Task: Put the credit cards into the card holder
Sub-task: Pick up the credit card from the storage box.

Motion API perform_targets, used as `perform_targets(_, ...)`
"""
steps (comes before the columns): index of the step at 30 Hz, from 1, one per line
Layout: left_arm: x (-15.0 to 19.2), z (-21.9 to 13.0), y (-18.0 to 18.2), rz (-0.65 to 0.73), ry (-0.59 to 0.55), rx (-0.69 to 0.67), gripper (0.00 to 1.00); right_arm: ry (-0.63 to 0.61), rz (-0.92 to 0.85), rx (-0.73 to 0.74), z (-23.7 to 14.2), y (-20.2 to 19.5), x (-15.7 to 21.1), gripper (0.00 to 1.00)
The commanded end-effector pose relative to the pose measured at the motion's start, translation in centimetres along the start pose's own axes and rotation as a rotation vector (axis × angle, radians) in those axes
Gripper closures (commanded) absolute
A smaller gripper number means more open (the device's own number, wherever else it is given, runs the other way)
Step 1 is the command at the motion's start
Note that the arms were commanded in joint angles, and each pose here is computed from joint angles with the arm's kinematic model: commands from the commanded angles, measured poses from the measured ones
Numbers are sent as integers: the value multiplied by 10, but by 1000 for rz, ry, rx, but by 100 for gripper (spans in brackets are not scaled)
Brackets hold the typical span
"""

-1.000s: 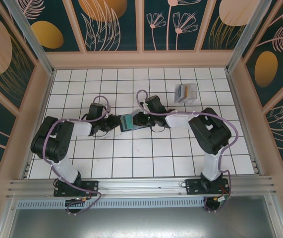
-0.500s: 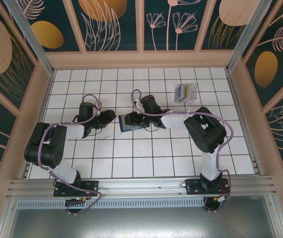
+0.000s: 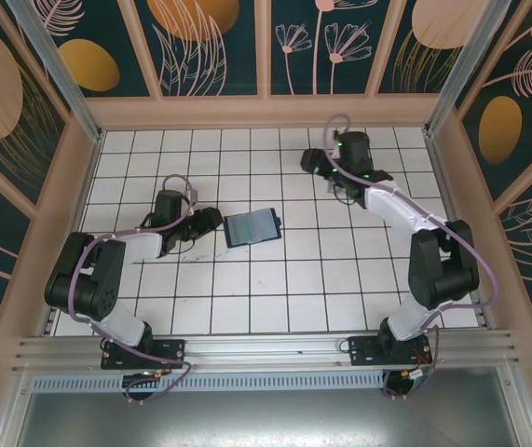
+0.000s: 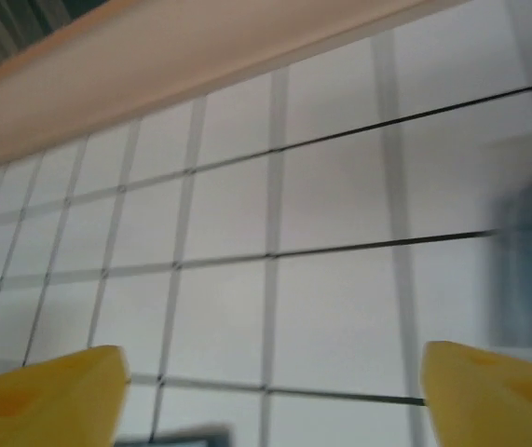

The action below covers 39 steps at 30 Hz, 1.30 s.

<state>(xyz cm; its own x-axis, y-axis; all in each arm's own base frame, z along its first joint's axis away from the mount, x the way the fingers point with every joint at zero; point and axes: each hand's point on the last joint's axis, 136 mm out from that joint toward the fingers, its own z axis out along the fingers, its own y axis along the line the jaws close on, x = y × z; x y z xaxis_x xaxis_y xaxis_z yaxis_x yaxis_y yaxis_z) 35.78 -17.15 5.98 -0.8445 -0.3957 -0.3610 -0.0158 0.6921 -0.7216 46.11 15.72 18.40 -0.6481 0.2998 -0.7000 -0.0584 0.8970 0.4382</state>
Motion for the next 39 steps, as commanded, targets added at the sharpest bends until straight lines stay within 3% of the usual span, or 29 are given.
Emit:
perform_targets(1, -5, -5, -11, 66, -12, 7, 49, 0, 49, 186, -11, -58, -14, 1)
perform_targets(6, -12, -18, -12, 126, -51, -43, 35, 49, 103, 220, 2, -90, -15, 1)
perform_targets(8, -15, -26, -11, 151, -74, -75, 22, 76, 117, 229, 9, -99, -13, 1)
perform_targets(9, -18, -31, -11, 163, -91, -92, 8, 89, 116, 219, 14, -100, -12, 1)
perform_targets(10, -20, -35, -10, 176, -106, -111, 2, 97, 119, 213, 17, -103, -11, 1)
perform_targets(21, -34, -65, 10, 197, -185, -315, 1, 194, 129, 144, 48, -111, 4, 1)
perform_targets(39, -25, -70, 18, 166, -198, -314, 2, 283, 67, 77, 70, -94, 6, 4)
